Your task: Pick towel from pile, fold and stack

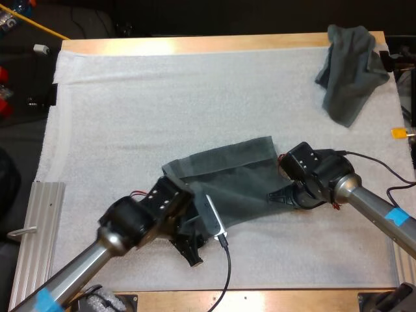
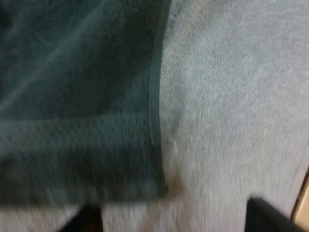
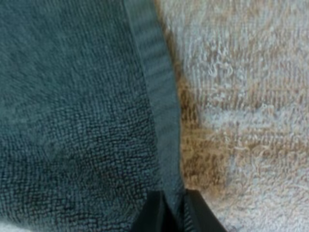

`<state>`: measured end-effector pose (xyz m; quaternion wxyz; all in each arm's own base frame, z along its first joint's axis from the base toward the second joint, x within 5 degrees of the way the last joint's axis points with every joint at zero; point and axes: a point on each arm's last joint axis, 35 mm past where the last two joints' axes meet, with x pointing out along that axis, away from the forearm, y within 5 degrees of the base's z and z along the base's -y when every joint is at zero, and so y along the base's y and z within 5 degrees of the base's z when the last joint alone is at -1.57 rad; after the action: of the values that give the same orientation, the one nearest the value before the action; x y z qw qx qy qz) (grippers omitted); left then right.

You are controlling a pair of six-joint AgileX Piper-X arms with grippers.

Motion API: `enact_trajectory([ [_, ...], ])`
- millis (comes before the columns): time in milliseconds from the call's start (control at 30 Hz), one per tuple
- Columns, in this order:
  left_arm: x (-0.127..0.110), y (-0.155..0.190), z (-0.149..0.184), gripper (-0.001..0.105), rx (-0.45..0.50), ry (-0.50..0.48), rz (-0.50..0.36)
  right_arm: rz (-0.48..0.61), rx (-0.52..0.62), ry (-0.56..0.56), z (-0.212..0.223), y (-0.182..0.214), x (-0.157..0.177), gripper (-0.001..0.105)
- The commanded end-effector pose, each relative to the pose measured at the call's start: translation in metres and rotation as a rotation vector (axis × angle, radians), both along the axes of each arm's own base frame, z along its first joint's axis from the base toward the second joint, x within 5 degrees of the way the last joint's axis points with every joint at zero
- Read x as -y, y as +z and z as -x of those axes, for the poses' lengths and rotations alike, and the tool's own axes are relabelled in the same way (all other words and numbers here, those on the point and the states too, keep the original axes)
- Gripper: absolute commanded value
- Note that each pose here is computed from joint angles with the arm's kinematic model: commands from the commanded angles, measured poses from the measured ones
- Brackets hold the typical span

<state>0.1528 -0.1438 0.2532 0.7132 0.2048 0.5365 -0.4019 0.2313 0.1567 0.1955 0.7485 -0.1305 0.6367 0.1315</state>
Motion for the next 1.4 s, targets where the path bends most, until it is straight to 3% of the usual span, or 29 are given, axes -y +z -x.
enact_trajectory([
  [0, 0.003, -0.006, -0.002, 0.058, 0.002, -0.009, -0.012, 0.007, 0.017, -0.009, 0.000, 0.003, 0.001, 0.000],
  [767, 0.027, -0.101, -0.030, 0.058, -0.243, 0.000, -0.226, -0.014, 0.046, -0.009, -0.004, 0.003, -0.001, 0.000],
  [1000, 0.028, -0.116, -0.031, 0.057, -0.296, 0.013, -0.262, -0.014, 0.046, -0.009, -0.004, 0.003, -0.001, 0.000],
  [1133, 0.029, -0.116, -0.030, 0.040, -0.312, 0.016, -0.243, -0.014, 0.047, -0.007, -0.004, 0.003, -0.001, 0.000],
  [1300, 0.029, -0.116, -0.030, 0.004, -0.315, 0.030, -0.243, -0.019, 0.043, -0.001, -0.003, 0.003, -0.001, 0.000],
  [1367, 0.030, -0.116, -0.031, 0.000, -0.313, 0.031, -0.241, -0.019, 0.043, -0.001, -0.003, 0.003, -0.001, 0.000],
])
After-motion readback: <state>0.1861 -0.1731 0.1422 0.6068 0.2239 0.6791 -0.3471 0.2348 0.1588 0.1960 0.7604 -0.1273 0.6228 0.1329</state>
